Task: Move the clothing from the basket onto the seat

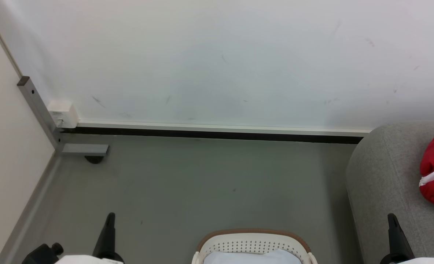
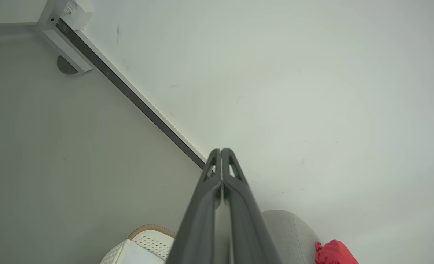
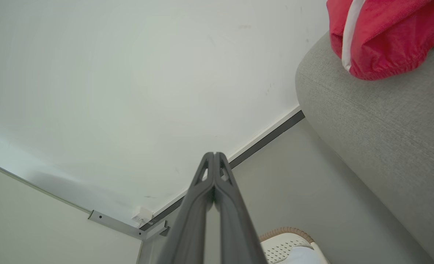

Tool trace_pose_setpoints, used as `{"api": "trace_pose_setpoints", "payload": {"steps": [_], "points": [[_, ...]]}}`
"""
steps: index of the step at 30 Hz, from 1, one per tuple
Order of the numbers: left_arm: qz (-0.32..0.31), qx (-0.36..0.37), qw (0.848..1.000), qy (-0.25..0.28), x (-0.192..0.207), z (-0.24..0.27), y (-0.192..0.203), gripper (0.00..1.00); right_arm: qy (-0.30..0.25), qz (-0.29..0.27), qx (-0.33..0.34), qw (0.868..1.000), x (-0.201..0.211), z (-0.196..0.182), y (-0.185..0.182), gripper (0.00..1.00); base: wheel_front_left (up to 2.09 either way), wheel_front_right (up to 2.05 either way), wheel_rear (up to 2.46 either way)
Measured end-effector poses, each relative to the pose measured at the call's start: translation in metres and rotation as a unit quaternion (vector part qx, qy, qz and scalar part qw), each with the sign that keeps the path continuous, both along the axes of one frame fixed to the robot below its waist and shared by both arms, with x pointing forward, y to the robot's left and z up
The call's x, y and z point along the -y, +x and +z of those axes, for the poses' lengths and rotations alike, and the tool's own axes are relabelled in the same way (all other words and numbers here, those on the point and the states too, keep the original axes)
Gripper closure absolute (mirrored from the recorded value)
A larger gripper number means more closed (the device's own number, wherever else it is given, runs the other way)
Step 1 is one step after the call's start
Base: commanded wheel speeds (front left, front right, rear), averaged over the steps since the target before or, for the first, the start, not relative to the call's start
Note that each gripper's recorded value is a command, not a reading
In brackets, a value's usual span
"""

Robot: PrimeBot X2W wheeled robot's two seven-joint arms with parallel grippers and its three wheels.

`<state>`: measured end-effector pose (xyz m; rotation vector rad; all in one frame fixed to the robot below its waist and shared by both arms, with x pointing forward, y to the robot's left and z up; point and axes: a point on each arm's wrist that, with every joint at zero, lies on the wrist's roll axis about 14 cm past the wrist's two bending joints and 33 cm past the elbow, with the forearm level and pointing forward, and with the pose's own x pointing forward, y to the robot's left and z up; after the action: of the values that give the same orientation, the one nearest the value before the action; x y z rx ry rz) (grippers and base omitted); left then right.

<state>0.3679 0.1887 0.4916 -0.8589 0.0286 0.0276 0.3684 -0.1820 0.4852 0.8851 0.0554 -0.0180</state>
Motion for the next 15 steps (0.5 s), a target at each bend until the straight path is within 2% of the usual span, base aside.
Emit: {"api": "trace_pose_setpoints", "payload": {"steps": [15], "points": [[0.005,-0.003,0.996,-0.087,-0.0032,0.0014,0.0045,1.0,0.082,-0.007,0.001,0.997,0.0045,0.0048,0.0057,1.0,0.0,0.0,0.0]]}}
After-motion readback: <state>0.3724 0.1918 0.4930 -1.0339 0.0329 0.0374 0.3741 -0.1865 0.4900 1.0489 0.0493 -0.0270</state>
